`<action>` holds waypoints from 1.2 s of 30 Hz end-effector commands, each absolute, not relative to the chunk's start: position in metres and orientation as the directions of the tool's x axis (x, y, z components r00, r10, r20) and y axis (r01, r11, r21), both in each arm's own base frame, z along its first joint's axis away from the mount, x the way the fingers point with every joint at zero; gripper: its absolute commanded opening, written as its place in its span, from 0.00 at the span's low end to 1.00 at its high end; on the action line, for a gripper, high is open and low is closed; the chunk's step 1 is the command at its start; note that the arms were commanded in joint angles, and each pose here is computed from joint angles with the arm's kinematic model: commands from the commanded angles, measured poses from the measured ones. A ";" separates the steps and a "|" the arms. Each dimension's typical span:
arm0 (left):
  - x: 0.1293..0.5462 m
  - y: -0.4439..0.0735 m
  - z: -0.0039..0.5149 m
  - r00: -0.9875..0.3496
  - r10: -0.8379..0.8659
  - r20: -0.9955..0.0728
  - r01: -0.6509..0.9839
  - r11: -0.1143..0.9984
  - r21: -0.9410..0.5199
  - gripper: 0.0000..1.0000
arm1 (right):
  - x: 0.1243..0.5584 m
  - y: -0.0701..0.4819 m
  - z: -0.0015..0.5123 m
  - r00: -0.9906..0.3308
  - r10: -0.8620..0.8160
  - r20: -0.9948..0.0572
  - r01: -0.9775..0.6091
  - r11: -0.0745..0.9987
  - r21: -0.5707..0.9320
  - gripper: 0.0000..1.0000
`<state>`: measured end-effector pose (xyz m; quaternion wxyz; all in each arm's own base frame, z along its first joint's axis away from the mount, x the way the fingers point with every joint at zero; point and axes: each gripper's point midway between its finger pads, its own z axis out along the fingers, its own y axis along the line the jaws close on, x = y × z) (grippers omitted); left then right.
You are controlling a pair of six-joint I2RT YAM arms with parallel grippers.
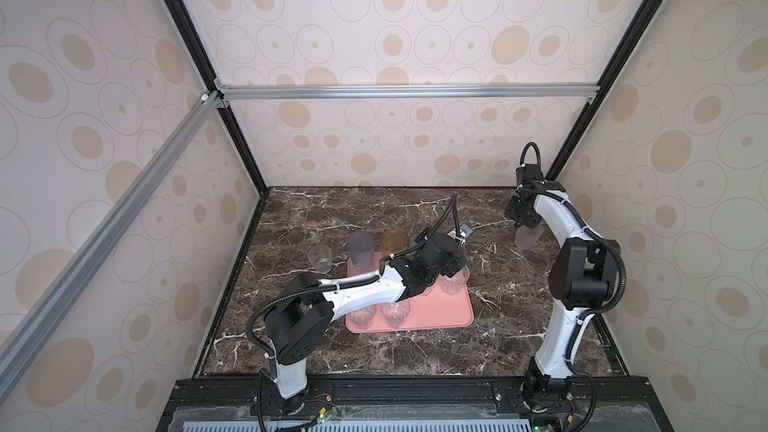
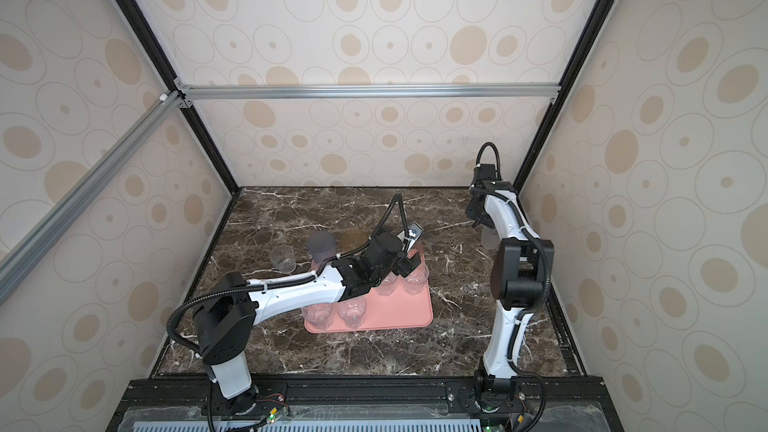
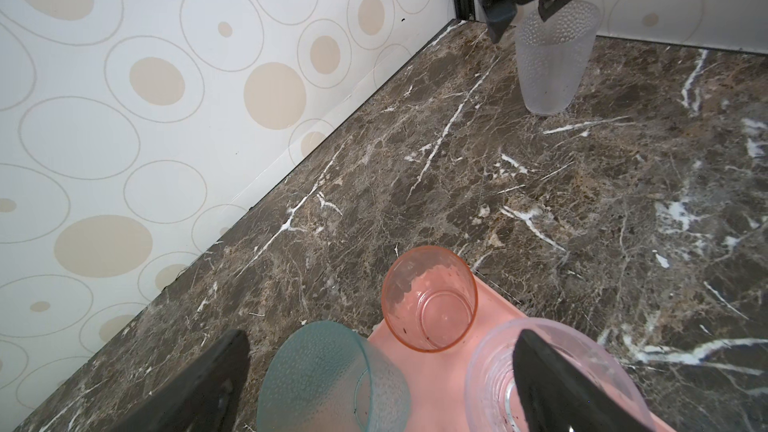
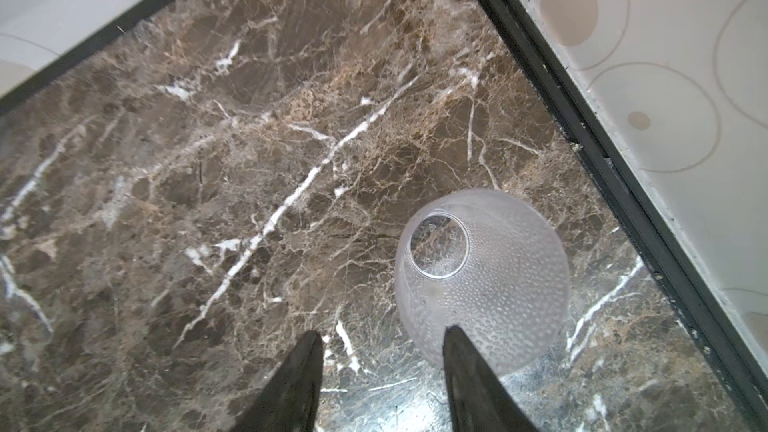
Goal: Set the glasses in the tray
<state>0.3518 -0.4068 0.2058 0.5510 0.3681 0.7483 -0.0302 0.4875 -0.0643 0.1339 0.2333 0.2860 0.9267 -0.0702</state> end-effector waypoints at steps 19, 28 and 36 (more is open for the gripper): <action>0.358 -0.401 0.215 -0.141 0.467 -0.873 0.564 0.762 0.317 0.99 | 0.476 -0.059 0.118 -0.800 0.432 -0.417 0.499 0.865 -0.061 0.01; 0.354 -0.386 0.227 -0.152 0.421 -0.894 0.539 0.794 0.281 0.99 | 0.421 0.021 0.129 -0.871 0.282 -0.402 0.334 0.940 -0.063 0.00; 0.349 -0.378 0.227 -0.163 0.404 -0.900 0.537 0.802 0.262 0.99 | 0.382 0.069 0.106 -0.931 0.175 -0.321 0.210 0.975 -0.077 0.00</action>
